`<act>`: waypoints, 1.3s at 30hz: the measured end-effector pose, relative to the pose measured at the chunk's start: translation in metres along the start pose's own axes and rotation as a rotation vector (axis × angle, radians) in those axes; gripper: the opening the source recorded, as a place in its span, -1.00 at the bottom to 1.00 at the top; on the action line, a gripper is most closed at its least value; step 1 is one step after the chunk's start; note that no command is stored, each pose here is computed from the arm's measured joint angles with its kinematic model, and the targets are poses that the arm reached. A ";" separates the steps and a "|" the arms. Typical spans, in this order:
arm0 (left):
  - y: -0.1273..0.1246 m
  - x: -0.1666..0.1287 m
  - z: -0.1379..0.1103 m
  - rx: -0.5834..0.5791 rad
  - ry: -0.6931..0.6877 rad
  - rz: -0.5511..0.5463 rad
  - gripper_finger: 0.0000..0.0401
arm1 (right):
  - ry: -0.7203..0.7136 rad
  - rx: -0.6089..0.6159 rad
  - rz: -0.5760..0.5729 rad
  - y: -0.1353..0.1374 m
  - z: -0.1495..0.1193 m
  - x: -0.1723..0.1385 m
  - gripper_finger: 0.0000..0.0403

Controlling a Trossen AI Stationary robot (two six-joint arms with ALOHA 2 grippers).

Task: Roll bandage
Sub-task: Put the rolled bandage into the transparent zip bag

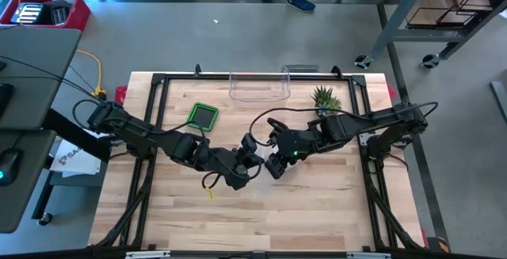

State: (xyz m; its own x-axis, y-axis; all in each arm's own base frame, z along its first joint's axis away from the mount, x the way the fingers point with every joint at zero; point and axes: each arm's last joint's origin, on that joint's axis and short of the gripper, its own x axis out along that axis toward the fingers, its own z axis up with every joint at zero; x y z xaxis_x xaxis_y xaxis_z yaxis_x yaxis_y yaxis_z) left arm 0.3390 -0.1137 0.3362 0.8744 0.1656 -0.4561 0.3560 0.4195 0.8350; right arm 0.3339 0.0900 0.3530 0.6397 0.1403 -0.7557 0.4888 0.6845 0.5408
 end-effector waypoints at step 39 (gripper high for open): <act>0.000 0.009 -0.017 -0.598 0.035 -0.186 -0.83 | 0.047 -0.084 -0.104 -0.009 -0.005 -0.001 -1.00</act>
State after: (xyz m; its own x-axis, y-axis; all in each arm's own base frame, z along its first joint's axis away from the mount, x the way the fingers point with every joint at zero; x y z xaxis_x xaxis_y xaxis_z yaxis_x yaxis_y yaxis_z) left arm 0.3419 -0.0972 0.3270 0.8003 0.0666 -0.5958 0.2465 0.8694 0.4283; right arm 0.3257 0.0872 0.3467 0.5592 0.0975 -0.8233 0.4981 0.7543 0.4277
